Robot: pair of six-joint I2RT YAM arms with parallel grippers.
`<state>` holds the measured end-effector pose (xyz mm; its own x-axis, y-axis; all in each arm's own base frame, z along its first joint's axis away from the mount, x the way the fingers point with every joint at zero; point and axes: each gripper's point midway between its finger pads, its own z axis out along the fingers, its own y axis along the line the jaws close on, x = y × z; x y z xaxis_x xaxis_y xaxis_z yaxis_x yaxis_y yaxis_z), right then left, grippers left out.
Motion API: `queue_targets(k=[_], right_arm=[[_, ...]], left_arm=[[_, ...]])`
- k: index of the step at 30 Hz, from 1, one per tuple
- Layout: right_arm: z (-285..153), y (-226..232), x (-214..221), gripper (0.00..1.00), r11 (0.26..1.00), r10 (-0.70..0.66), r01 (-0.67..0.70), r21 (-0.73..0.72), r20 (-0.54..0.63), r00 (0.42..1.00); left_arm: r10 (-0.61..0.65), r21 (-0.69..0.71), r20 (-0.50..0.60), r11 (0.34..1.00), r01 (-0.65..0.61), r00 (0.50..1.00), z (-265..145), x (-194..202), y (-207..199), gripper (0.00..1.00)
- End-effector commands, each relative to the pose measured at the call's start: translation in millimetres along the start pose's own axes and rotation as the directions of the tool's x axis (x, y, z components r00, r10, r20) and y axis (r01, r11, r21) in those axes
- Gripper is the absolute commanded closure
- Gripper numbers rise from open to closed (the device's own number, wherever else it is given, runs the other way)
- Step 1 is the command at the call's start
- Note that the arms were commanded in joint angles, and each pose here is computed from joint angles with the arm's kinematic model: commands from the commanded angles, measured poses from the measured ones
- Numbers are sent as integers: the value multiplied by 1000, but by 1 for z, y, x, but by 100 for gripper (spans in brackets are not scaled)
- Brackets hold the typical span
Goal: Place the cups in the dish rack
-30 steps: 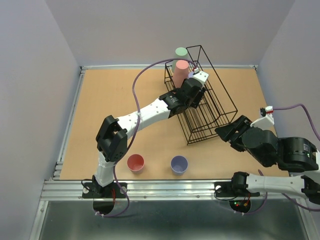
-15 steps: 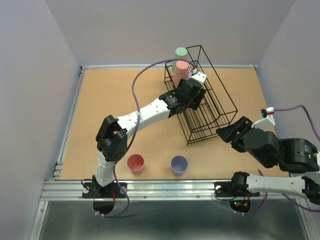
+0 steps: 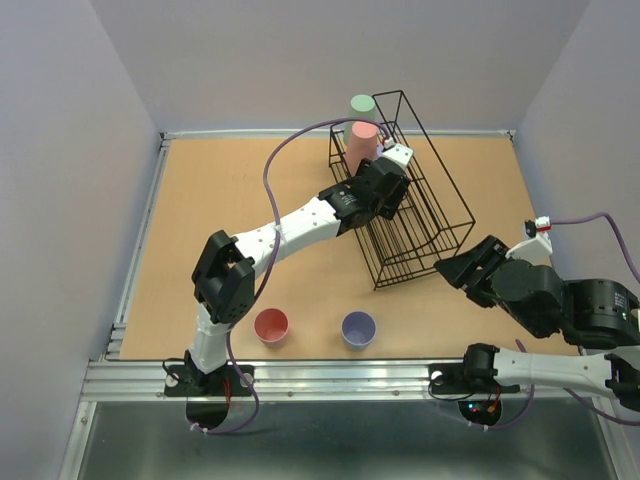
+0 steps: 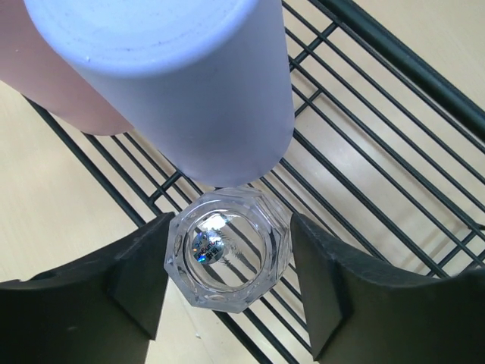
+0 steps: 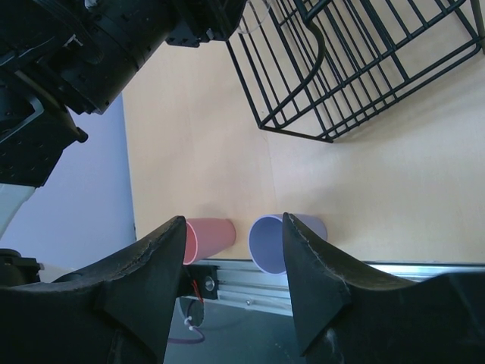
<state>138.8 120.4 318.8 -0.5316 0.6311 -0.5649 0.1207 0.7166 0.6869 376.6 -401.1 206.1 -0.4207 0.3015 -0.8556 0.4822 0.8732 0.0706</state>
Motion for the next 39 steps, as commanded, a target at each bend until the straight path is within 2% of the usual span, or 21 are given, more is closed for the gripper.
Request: queue_targets(k=[1,9,22,34,39], right_arm=[[1,-3,0,41,1000,9,-9,4,7,1000],[0,-4,2,42,1000,9,-9,3,-3,1000],[1,-5,5,42,1000,-3,3,7,-14,1000],[1,-5,9,42,1000,-10,10,-3,-30,1000],[-1,-7,8,43,1000,-8,8,-6,-37,999]], left_arm=[[-13,-40,26,999,14,1000,-11,-13,11,23],[-17,-63,44,998,20,999,-20,-22,18,19],[-58,-82,111,994,67,992,-62,-61,34,19],[-97,-19,91,995,99,991,-78,-50,30,18],[-150,23,100,989,149,984,-110,-58,34,19]])
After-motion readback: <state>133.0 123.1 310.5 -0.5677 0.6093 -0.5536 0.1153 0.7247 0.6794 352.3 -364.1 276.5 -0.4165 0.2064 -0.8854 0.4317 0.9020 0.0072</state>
